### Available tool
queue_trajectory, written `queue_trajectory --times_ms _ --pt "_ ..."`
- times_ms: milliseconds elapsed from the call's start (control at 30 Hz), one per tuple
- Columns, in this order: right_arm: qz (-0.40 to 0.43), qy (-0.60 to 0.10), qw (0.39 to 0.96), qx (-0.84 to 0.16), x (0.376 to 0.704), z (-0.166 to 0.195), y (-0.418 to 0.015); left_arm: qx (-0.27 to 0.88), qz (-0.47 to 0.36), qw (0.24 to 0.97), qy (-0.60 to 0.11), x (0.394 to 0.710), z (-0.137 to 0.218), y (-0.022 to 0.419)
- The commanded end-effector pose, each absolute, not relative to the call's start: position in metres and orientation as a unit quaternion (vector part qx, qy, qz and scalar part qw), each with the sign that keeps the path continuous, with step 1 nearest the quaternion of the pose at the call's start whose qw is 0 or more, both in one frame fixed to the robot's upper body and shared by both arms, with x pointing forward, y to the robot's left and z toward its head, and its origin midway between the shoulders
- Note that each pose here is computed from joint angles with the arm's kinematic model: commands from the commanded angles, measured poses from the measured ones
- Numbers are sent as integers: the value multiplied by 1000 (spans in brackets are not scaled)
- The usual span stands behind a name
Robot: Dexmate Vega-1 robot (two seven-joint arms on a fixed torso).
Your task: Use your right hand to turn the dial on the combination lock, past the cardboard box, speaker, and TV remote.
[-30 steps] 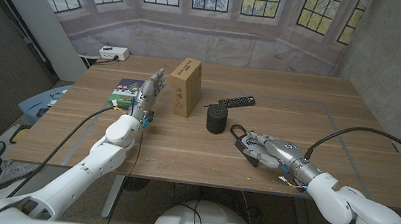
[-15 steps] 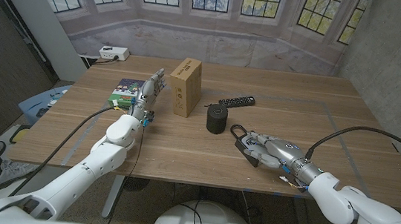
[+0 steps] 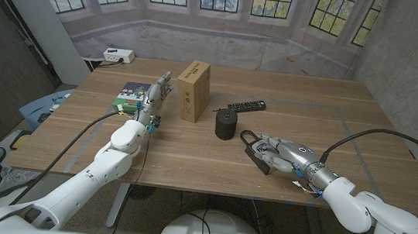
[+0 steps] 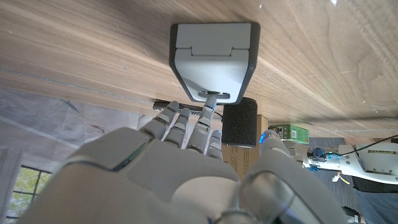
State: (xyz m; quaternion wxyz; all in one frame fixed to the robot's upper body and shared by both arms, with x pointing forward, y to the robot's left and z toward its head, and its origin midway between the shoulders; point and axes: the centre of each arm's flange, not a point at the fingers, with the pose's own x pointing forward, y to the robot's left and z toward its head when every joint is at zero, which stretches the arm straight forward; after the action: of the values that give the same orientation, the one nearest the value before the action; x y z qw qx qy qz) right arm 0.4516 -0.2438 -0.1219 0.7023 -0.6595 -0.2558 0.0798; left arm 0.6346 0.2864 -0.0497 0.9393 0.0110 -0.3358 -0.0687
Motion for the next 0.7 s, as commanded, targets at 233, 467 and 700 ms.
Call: queue_trajectory --times_ms 233,467,700 --pt "74 -271 708 -648 451 -114 -245 11 -70 939 -337 635 -48 285" --pt "76 -273 711 -644 452 -113 -245 11 -69 939 -337 635 -48 285" --pt "78 -273 712 -642 456 -116 -244 10 -68 939 -337 634 -49 286"
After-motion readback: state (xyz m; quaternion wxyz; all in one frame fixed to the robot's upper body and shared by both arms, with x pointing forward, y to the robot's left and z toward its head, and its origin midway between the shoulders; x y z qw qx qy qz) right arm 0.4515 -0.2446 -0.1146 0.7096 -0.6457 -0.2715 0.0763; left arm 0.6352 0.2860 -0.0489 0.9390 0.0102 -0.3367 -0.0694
